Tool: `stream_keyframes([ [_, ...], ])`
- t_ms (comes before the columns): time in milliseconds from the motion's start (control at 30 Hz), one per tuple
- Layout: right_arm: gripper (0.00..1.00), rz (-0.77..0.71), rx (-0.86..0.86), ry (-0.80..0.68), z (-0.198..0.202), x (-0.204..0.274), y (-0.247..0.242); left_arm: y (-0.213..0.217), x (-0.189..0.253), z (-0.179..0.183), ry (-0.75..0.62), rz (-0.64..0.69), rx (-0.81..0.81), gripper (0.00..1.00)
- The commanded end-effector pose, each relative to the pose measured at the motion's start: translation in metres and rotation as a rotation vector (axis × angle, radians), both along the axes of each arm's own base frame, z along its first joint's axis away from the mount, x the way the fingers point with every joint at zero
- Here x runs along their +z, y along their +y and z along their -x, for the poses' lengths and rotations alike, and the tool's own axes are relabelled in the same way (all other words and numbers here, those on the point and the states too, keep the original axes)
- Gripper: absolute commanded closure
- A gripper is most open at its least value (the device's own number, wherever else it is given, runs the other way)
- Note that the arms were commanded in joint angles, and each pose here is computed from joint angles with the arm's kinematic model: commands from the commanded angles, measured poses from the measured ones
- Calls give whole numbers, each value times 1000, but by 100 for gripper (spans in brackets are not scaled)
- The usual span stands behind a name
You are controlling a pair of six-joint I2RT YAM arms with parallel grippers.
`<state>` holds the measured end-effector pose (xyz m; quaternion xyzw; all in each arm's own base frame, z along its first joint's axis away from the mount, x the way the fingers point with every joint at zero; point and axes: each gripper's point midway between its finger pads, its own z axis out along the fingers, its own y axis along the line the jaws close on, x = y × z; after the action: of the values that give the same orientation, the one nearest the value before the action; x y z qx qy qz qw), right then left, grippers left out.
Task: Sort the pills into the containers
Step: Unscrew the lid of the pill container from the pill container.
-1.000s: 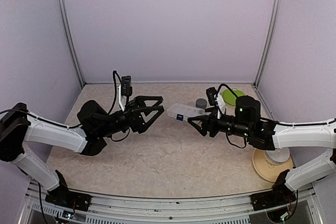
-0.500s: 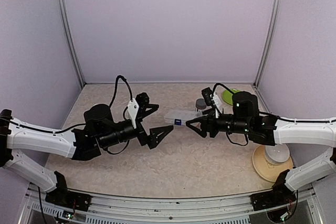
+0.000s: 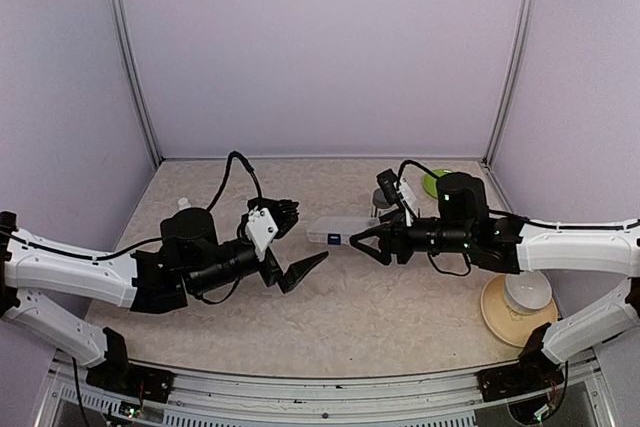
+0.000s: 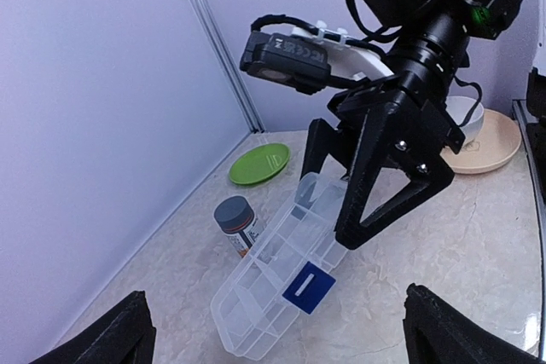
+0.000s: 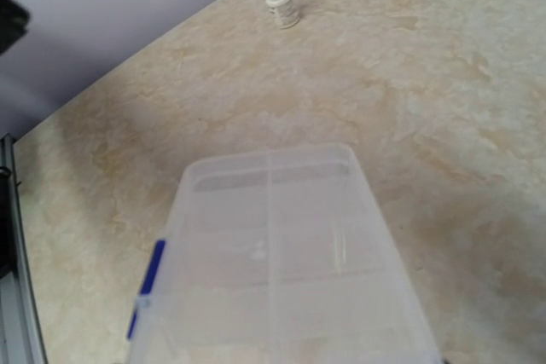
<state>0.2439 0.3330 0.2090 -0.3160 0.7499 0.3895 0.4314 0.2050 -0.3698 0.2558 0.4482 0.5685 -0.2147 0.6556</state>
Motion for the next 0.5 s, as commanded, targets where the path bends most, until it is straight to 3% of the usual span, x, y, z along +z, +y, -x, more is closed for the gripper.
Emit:
stream_keyframes([
  [0, 82, -19, 36, 3, -1, 13, 7, 0, 4, 10, -146, -64, -18, 1],
  [467, 79, -24, 96, 58, 4, 14, 18, -13, -20, 13, -198, -241, -68, 18],
])
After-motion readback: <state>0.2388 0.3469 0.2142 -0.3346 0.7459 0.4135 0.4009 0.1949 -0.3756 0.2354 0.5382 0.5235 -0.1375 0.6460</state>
